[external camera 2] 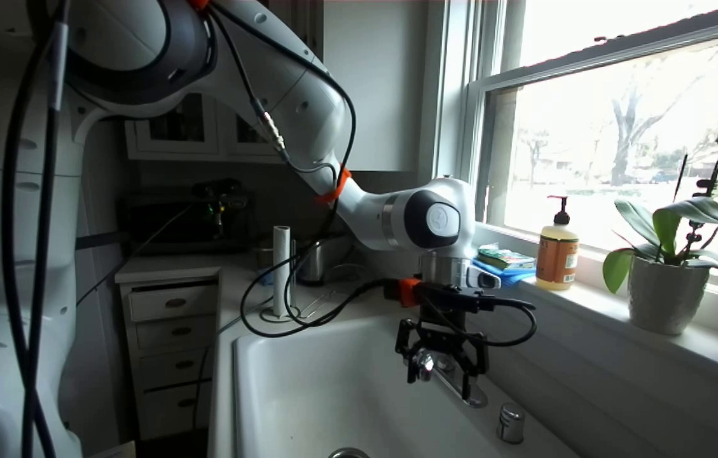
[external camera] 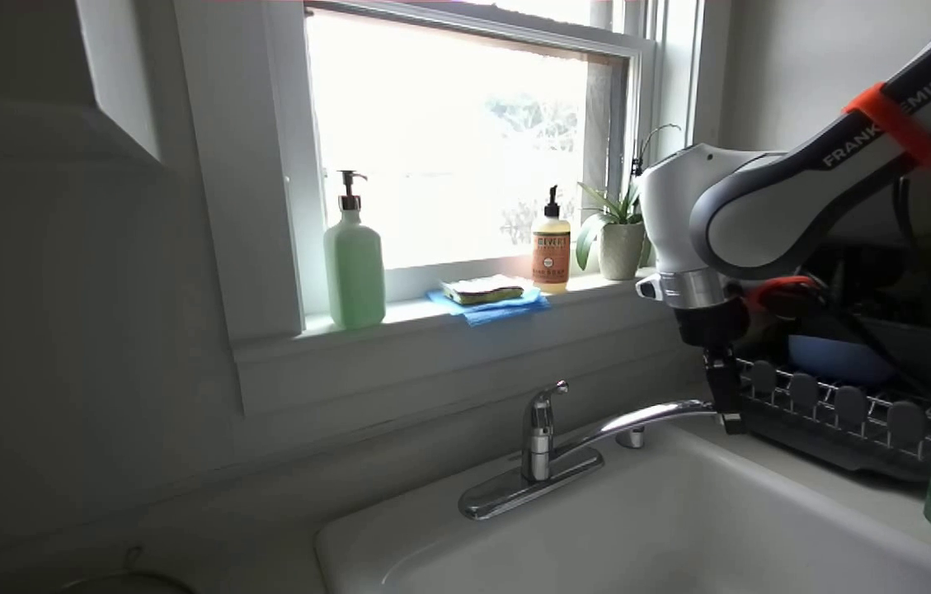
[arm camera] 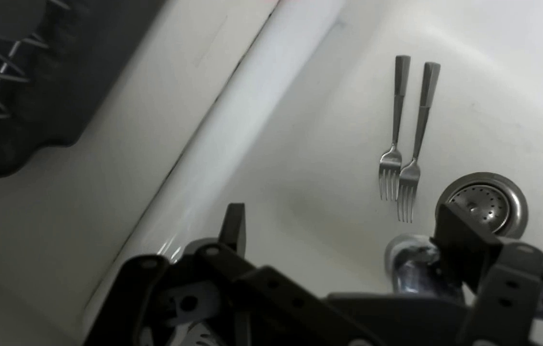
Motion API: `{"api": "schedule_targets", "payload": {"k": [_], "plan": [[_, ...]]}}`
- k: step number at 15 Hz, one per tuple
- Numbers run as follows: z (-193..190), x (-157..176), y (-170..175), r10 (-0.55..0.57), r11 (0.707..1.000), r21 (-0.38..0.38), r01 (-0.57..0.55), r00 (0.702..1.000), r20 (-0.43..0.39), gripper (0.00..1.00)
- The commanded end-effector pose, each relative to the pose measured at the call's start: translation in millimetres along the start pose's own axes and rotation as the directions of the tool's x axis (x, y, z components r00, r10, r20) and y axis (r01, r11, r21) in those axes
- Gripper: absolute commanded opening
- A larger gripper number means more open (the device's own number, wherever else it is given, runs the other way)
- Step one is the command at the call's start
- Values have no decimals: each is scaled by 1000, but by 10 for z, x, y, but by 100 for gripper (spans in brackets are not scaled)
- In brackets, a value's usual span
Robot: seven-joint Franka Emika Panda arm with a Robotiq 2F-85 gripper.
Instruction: Turn the faucet to the right
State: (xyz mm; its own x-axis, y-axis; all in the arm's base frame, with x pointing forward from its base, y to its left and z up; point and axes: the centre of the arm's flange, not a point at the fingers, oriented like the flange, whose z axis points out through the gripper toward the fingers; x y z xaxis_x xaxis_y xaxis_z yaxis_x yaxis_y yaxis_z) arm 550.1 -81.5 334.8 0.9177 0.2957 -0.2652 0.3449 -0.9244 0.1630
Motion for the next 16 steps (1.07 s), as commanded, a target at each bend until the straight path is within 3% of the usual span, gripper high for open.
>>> {"api": "schedule_targets", "payload": {"k": [1,6,9,16], "plan": [[1,40,196,-20,999,-33,19,999,-46,100],[-16,114,265,-27,999,-28,25,997,-72,100],[-130,54,170,-96,995,-10,96,994,-49,100],[-732,-261,-131,-223,972,64,226,974,-51,100]]}}
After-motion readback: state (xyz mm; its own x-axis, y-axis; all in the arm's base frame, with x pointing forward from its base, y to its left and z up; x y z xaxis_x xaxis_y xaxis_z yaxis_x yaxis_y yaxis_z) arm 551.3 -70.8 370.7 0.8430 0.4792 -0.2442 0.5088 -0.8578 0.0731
